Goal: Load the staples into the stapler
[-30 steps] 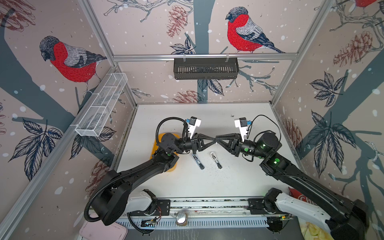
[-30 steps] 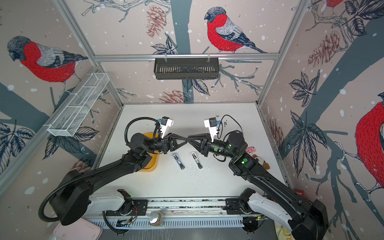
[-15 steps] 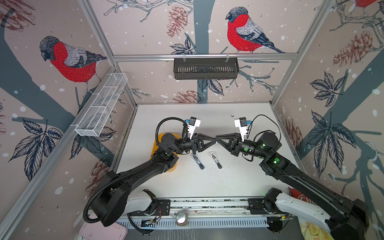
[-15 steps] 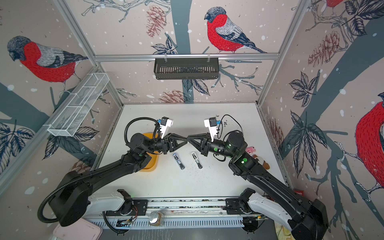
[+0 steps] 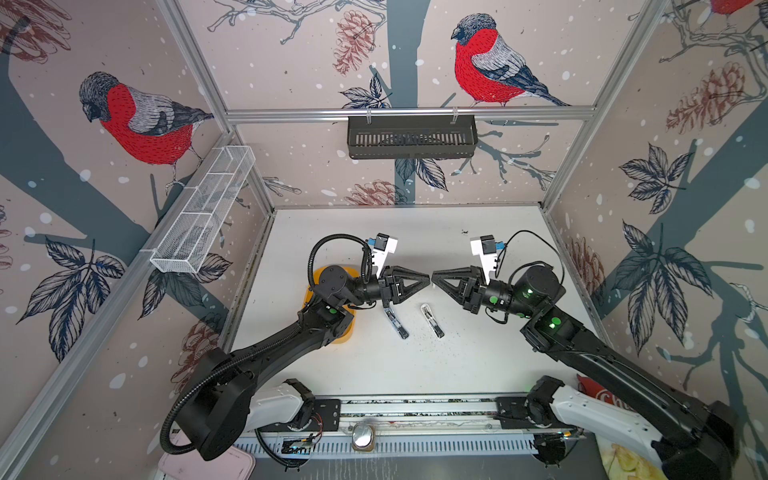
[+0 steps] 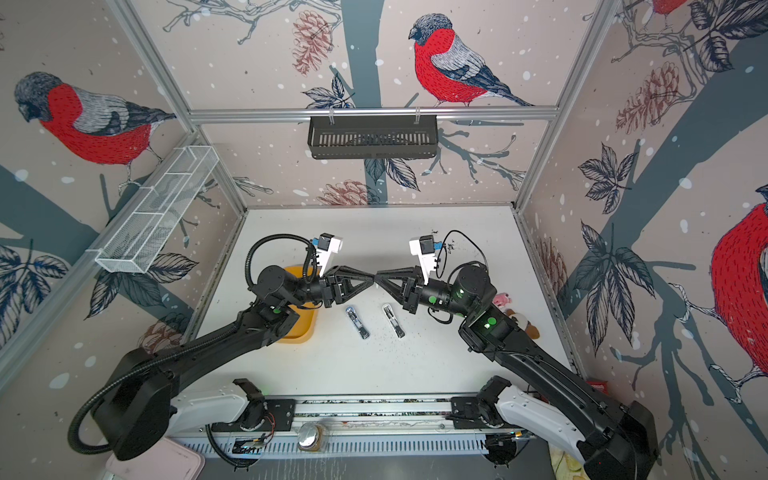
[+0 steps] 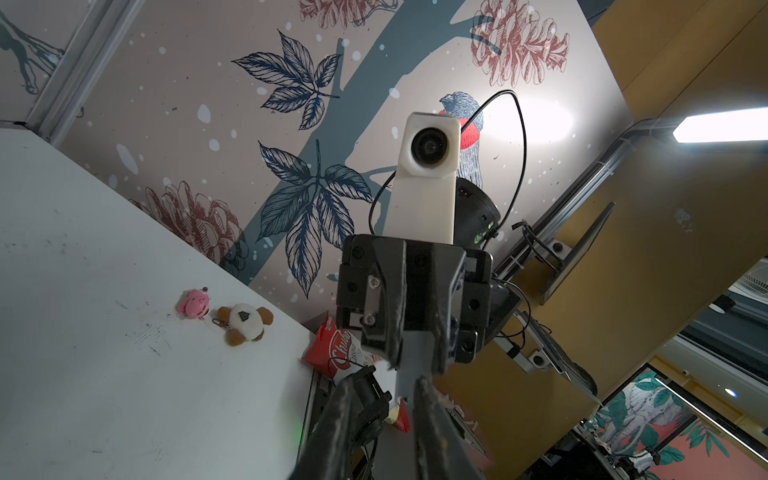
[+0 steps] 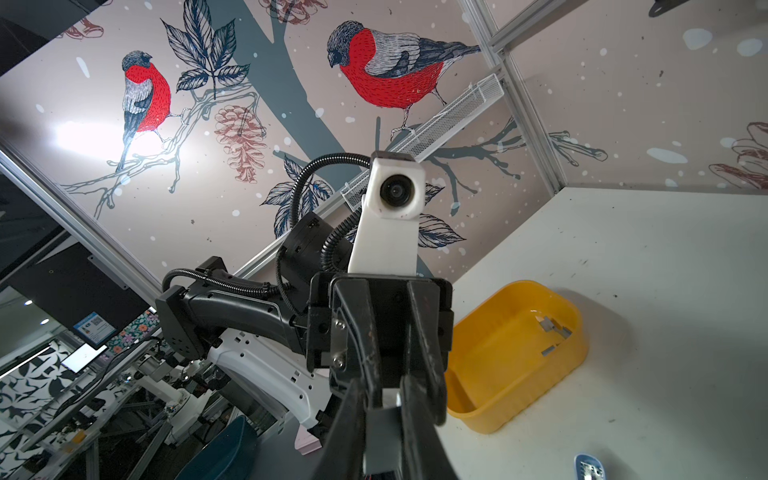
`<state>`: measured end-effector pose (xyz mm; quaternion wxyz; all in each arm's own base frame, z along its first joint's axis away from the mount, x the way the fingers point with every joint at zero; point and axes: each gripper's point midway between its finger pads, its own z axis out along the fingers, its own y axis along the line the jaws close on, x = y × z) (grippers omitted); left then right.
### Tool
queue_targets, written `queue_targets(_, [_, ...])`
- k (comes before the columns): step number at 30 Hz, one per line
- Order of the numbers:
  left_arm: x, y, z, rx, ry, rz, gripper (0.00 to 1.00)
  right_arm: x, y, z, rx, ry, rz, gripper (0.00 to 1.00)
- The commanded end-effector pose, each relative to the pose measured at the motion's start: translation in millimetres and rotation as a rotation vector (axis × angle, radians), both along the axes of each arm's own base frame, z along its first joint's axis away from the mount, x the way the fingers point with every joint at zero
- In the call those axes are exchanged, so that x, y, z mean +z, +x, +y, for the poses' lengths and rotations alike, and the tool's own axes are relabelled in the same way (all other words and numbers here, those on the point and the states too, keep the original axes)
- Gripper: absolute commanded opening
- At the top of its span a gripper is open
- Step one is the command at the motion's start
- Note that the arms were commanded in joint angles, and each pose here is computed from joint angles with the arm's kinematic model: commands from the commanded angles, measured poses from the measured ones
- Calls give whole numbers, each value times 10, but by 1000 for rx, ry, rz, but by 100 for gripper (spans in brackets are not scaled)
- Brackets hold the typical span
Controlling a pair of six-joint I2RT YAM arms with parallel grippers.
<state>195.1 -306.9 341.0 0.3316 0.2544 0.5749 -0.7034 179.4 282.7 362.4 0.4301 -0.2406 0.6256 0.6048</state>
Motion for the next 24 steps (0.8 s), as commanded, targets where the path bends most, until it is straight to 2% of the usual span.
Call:
queue_targets(1, [-29,14,90,20,13,-18,27,22,43,-49,-34,-11,-16,17])
queue_targets(3, [-69,36,150,41,30,-15,30,-12,82,-79,-56,-31,-14,17])
queue_targets(5, [-86,37,197,54,49,-20,42,-46,138,-113,-98,-60,-18,17])
queue_targets(6, [-94,34,212,59,65,-26,57,-60,166,-135,-122,-74,-21,17])
queue_targets(7, [-104,28,222,65,85,-33,77,-91,192,-151,-143,-92,-22,17])
queue_targets(8, [-98,33,233,79,102,-49,93,-117,220,-166,-162,-109,-20,17])
queue_targets(9, [-116,48,247,102,132,-56,99,-147,243,-179,-178,-131,-21,17])
queue_targets(16, [-239,84,439,249,356,-118,99,-570,394,-190,-293,-383,-42,18])
queue_targets(24, [-310,7,691,372,427,-214,99,-1199,484,-164,-415,-660,-65,18])
